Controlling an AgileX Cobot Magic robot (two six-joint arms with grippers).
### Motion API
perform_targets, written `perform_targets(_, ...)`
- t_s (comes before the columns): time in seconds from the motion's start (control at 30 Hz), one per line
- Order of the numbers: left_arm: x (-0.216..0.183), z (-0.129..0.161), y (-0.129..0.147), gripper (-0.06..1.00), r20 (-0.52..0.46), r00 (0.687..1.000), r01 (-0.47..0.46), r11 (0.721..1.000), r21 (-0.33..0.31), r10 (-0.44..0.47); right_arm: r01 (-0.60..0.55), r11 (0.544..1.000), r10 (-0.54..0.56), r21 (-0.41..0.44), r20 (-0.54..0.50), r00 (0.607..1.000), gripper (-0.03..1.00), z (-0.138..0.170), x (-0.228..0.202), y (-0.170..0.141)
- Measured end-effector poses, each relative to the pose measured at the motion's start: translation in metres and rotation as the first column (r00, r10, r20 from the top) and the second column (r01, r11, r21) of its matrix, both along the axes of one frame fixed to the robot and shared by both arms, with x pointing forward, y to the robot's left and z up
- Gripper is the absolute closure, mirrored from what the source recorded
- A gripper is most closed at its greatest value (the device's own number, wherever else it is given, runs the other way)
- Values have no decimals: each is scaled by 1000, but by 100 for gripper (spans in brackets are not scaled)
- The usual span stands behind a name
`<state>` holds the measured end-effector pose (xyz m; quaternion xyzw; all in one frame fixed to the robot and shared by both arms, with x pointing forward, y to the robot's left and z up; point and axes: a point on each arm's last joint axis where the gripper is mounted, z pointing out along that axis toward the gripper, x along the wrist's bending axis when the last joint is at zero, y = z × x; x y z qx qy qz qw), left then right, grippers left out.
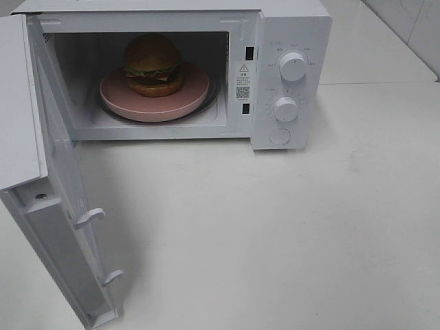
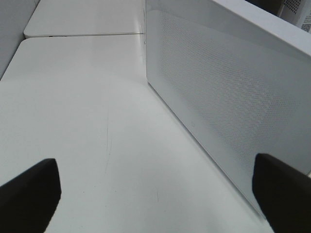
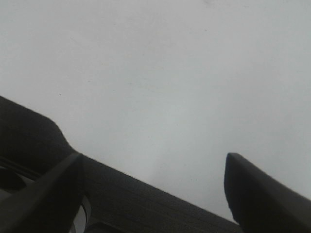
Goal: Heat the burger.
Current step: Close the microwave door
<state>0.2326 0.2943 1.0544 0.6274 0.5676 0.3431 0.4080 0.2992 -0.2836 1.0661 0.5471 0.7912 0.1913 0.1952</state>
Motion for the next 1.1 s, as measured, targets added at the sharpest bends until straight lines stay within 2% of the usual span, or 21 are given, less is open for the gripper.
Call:
perform_targets(0.17, 0, 0, 0, -5, 0, 1000, 0, 1000, 0, 0, 75, 997, -76, 19, 32, 997, 22, -9, -10, -9)
perform_targets(0.3, 0, 0, 0, -5, 0, 1000, 0, 1000, 0, 0, 143, 986, -150, 82, 87, 985, 22, -17, -22, -14)
perform_targets(0.4, 0, 0, 0, -5, 0, 1000, 0, 1000, 0, 0, 154, 983, -165, 99, 111, 980, 22, -16, -24, -15)
perform_targets(0.47, 0, 0, 0, -5, 0, 1000, 0, 1000, 0, 0, 199, 970, -223, 143, 181, 958, 22, -18, -31, -18)
perform_targets(0.67, 0, 0, 0, -5, 0, 1000, 0, 1000, 0, 0, 266, 948, -304, 176, 249, 920, 22, -17, -42, -22)
perform_targets(1.1, 0, 0, 0, -5, 0, 1000, 0, 1000, 0, 0, 286, 928, -361, 240, 382, 851, 22, -16, -66, -24)
